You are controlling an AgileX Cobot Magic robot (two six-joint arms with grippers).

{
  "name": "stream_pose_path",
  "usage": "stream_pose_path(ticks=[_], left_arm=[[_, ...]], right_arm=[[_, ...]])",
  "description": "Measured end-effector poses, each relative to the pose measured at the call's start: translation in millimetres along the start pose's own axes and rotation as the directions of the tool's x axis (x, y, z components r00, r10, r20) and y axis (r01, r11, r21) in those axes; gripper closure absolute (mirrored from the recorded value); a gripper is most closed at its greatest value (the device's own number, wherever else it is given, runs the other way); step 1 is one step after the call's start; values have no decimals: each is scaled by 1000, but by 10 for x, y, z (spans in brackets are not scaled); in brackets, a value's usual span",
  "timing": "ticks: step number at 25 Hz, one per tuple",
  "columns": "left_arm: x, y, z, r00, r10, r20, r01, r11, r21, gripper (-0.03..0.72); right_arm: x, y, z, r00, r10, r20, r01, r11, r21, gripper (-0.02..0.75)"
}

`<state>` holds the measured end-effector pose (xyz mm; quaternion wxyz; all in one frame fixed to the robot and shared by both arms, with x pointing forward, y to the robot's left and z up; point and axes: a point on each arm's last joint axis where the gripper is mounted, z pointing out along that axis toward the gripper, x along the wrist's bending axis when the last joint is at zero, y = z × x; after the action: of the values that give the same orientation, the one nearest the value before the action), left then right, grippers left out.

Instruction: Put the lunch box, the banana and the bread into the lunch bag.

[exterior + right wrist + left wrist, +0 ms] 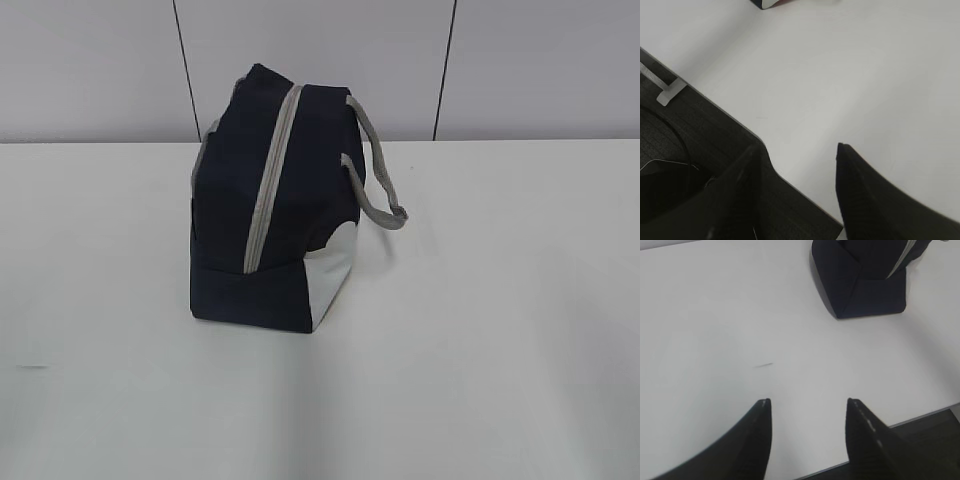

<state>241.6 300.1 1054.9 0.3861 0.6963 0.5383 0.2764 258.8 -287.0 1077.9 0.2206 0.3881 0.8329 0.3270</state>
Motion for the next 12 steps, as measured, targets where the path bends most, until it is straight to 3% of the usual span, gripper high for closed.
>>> stream_pose_path(ticks=[6, 12], left_arm=[[0, 0, 0, 1000, 0, 0, 0, 1000, 0, 355], [0, -3, -5, 1000, 0, 0, 0, 1000, -5, 396]], right_arm=[[40, -277, 61, 1000, 0, 3, 0, 1000, -9, 353], [44, -295, 145, 1000, 12, 8, -12, 999, -44, 353]])
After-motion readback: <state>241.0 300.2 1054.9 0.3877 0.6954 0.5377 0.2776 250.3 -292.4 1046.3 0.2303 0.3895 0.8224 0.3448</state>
